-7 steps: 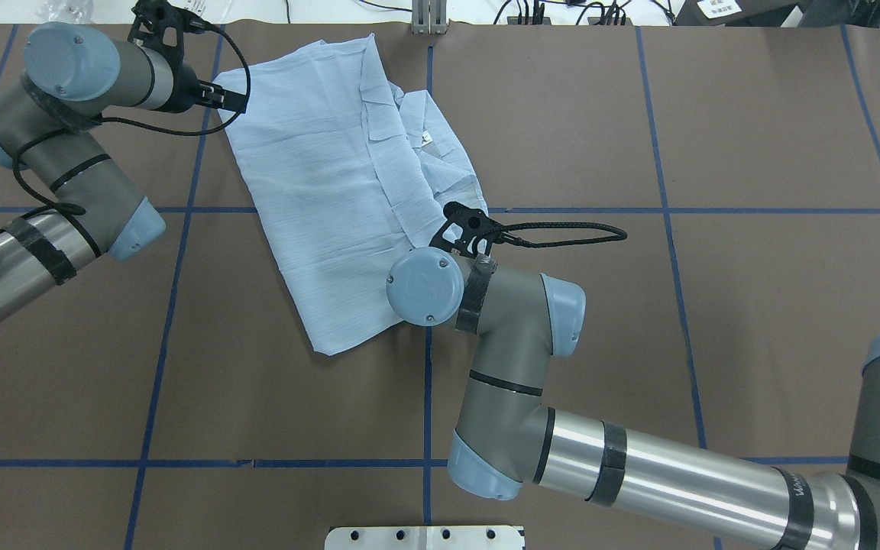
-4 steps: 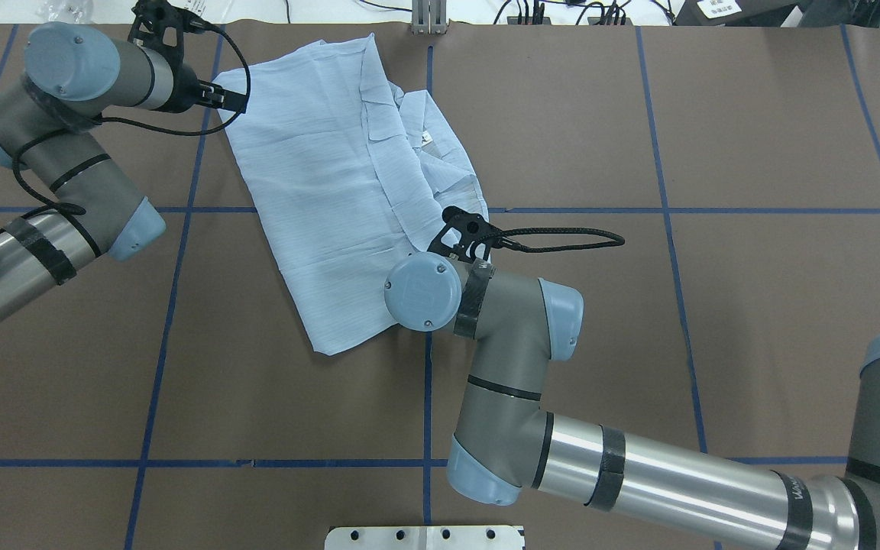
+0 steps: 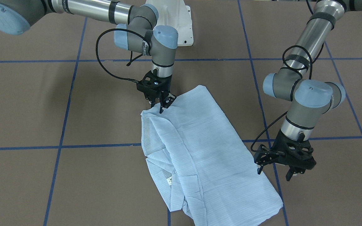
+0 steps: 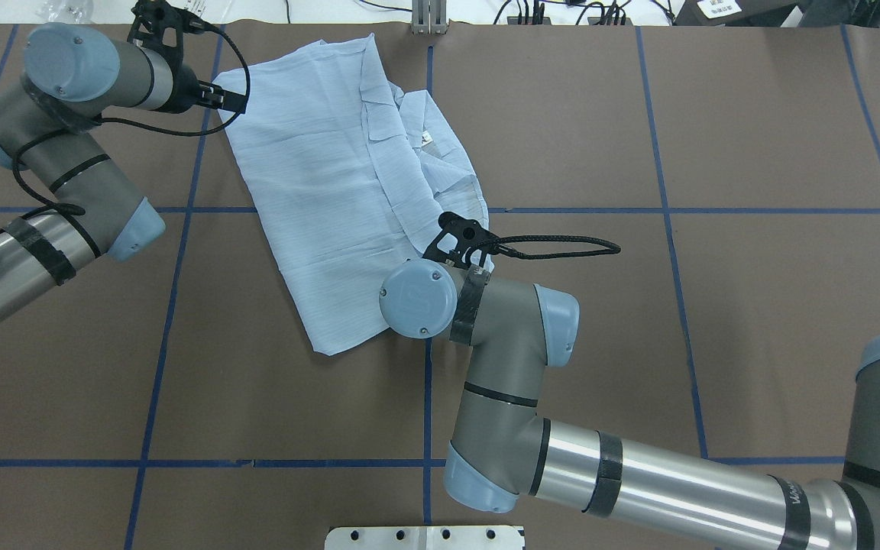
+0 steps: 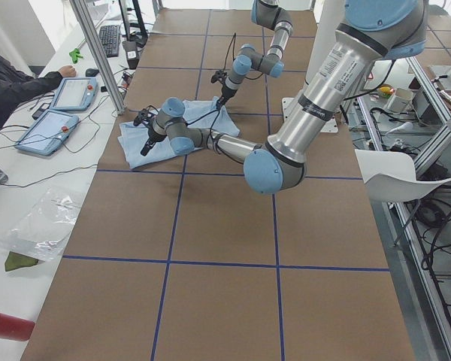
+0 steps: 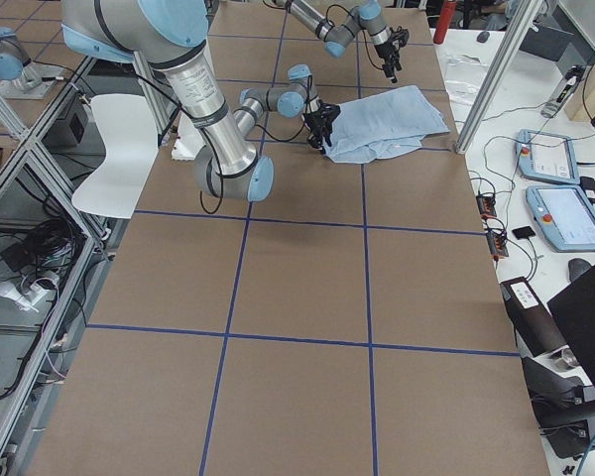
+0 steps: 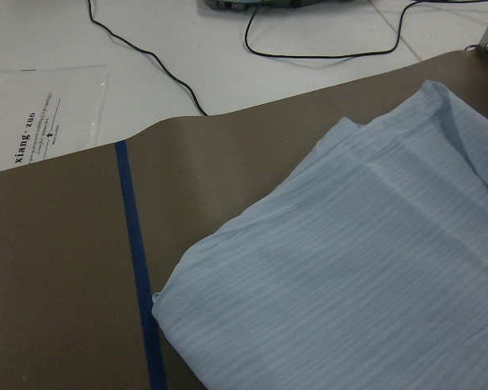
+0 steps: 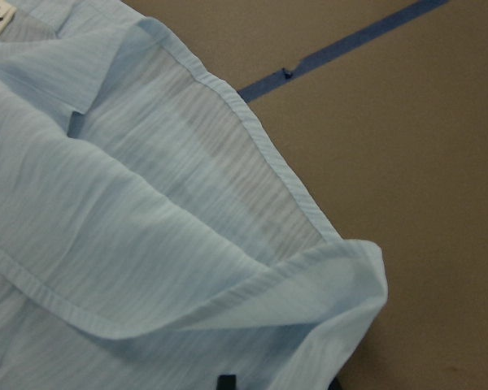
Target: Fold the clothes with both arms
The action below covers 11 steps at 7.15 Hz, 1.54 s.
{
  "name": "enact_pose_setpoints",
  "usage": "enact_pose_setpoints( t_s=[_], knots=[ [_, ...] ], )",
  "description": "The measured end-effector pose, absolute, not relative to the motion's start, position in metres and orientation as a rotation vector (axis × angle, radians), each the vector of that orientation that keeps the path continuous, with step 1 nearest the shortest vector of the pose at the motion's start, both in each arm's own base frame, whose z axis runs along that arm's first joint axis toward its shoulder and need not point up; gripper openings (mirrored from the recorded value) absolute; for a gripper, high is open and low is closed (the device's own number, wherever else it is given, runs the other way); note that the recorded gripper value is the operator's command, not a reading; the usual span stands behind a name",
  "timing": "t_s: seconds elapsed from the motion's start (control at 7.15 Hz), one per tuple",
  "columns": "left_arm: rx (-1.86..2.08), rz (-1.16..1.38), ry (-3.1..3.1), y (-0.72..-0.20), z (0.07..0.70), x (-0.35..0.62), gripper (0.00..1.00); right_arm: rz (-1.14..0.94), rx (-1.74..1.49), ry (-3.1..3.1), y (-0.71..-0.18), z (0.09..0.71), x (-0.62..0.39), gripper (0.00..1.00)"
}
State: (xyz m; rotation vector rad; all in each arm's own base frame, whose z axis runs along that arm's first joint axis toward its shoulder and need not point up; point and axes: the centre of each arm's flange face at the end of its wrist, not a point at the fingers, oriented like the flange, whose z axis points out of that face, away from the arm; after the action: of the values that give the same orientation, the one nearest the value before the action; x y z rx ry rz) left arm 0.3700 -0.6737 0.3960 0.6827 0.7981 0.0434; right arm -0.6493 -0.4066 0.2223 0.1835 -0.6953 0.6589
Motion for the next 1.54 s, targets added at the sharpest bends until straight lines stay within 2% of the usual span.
enact_pose_setpoints(
  t_s=[0.42,0.7,1.26,1.4,1.54],
  knots=[
    [0.682,0.031,0.816,-0.669,0.391,0.371,1.00,0.658,0.184,-0.730,-0.403,0.207,-0.641,0.00],
    [0.648,-0.027,0.918,-0.629,0.376,0.369,1.00,0.655,0.188,-0.762,-0.400,0.195,-0.631,0.00],
    [0.415,-0.138,1.161,-0.436,0.358,0.424,1.00,0.657,0.192,-0.778,-0.400,0.189,-0.626,0.00],
    [0.367,-0.200,1.169,-0.396,0.360,0.452,0.92,0.657,0.192,-0.778,-0.400,0.189,-0.626,0.00],
    [0.330,-0.264,1.156,-0.368,0.362,0.476,0.78,0.658,0.193,-0.779,-0.400,0.188,-0.626,0.00]
  ],
)
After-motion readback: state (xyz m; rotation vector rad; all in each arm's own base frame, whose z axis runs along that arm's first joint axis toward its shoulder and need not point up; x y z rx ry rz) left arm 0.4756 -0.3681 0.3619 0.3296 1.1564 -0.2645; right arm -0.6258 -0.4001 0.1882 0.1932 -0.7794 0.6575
